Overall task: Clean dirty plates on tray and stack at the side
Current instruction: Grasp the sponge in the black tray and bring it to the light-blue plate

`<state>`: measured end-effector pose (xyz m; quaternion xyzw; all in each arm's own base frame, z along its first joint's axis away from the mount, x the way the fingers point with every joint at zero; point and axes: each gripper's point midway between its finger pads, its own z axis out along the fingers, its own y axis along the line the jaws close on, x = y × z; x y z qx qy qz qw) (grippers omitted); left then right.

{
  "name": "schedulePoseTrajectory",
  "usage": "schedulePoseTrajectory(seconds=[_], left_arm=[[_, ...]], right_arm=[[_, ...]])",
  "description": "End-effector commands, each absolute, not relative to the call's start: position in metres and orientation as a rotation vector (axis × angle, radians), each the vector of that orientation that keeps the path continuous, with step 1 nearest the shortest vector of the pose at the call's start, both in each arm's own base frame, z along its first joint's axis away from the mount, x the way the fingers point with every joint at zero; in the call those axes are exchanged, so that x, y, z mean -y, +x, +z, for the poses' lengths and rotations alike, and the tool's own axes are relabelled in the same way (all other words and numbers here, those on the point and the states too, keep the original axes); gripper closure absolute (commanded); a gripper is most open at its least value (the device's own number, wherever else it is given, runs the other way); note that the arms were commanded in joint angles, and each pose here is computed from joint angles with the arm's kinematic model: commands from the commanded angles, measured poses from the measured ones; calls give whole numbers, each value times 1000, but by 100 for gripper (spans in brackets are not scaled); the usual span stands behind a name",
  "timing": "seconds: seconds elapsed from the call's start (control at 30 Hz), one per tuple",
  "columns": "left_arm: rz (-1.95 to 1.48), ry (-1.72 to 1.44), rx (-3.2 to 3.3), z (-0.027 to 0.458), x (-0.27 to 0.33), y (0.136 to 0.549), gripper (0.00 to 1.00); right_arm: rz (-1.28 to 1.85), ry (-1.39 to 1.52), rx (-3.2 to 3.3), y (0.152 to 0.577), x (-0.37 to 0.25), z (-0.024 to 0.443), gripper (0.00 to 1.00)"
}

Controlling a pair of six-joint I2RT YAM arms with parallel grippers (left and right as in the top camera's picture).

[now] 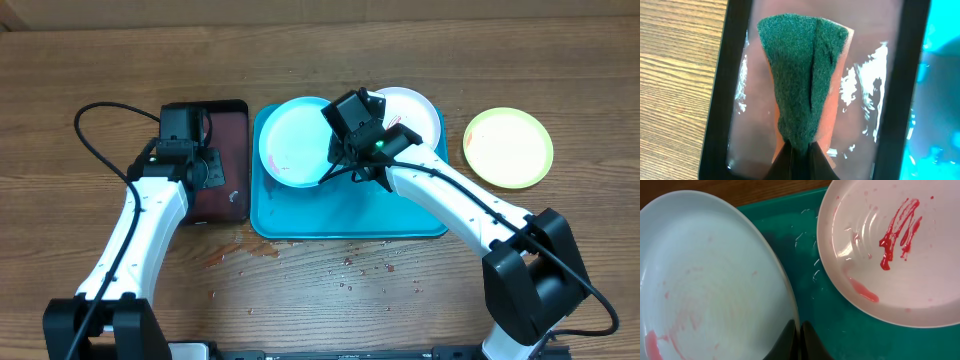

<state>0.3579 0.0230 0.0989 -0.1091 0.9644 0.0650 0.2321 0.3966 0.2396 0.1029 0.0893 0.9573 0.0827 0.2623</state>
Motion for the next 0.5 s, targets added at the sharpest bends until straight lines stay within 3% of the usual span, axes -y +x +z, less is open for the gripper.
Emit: schedulePoseTrajectory(seconds=[0.0, 0.23, 0.47], left_arm=[[63, -327, -2618, 113, -10, 362, 96], [-244, -304, -2641, 115, 35, 361, 96], [-312, -177, -2627, 119, 84, 361, 96]], right_arm=[[234, 293, -2586, 401, -241, 97, 96], [256, 388, -2591, 407, -248, 76, 96], [240, 406, -2606, 408, -248, 61, 96]])
